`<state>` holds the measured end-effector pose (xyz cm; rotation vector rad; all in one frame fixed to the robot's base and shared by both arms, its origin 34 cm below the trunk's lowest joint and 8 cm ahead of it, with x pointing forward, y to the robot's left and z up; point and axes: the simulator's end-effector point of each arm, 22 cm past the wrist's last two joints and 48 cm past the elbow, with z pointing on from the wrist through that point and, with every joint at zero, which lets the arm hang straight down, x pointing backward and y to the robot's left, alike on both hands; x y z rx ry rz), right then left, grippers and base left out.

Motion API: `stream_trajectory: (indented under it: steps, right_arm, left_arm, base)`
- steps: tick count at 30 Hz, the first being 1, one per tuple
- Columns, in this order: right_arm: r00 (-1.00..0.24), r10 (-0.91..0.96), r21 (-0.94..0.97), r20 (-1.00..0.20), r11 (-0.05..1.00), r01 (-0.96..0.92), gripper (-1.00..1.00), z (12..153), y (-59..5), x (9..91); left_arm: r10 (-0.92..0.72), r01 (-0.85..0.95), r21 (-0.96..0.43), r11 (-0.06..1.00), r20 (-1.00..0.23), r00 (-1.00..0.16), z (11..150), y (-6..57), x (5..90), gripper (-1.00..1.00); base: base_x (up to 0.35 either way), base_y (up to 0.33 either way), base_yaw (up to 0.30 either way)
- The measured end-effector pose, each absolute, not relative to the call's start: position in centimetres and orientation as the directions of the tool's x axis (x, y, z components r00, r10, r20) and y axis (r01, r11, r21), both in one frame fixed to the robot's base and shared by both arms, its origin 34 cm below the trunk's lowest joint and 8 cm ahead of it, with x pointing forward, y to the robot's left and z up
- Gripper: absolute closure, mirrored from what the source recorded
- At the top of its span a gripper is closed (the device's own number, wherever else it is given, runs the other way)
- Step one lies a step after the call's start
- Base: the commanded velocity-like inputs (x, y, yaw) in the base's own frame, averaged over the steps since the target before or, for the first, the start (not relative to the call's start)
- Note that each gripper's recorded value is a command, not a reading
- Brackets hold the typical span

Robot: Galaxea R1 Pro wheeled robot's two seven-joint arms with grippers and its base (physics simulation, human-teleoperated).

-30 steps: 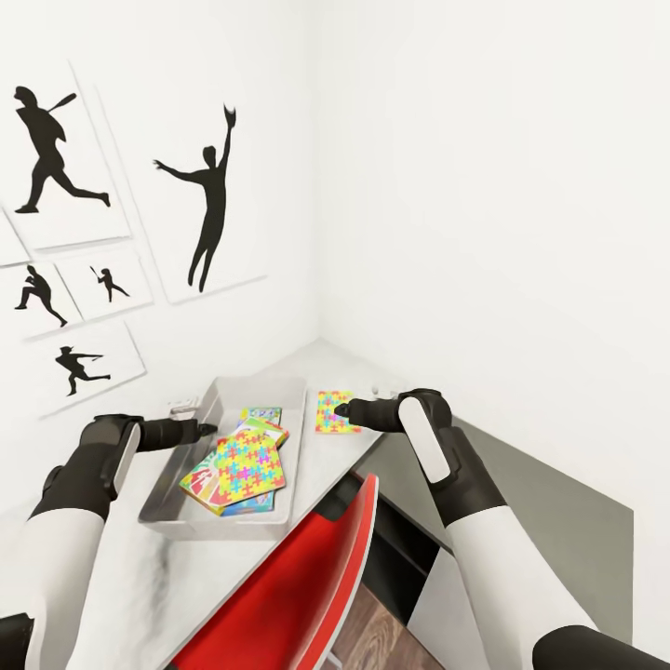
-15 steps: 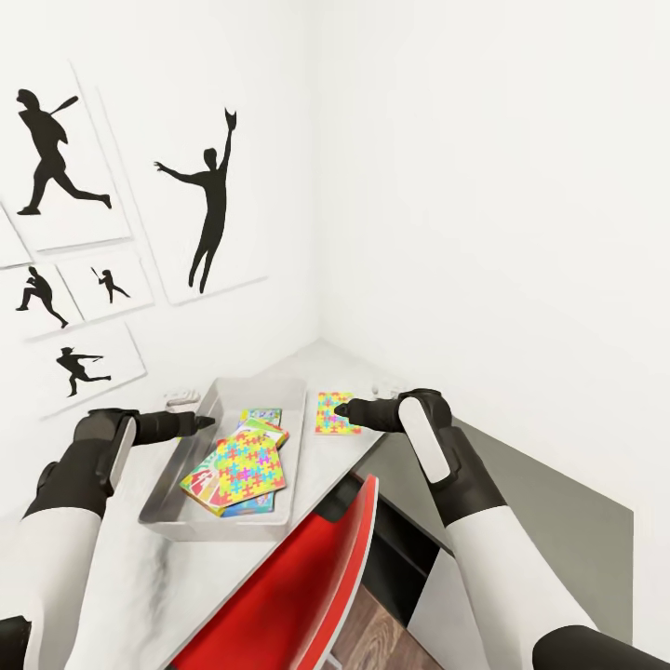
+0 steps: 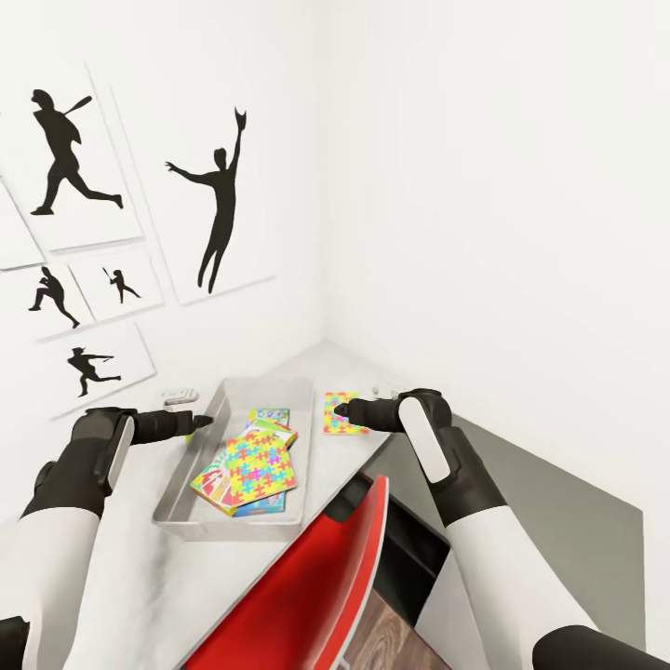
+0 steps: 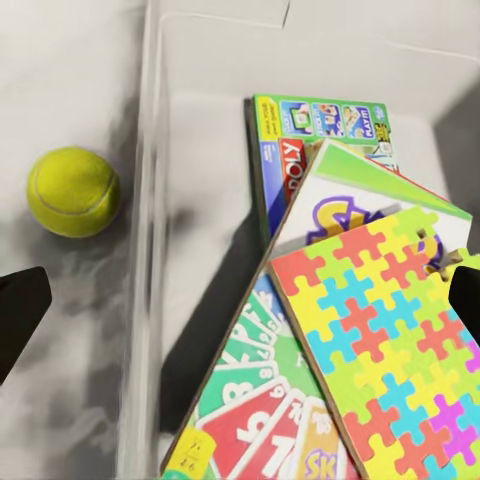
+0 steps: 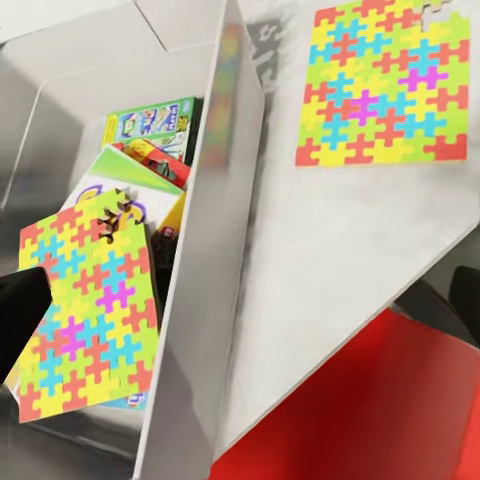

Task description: Put all the toys in the child's room - the three board games (two on the bed and one on the table), the two jigsaw puzzles on the table, and the tennis ball on the table - inside the toy box on the table in the child's room.

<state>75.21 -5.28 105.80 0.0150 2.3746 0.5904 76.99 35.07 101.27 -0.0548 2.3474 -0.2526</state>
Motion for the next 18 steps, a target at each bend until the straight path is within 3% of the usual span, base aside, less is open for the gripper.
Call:
stream_trajectory:
  steps: [18]
  right_arm:
    - [-0.768, 0.166, 0.42, -0.619, 0.896, -0.144, -1.0, 105.84, -5.25, 75.23]
  left_arm:
    - [-0.112, 0.038, -0.196, 0.98, -0.695, -0.711, 101.25, 34.98, 77.0, -1.0]
  base:
    - [0.0, 0.065, 0.0]
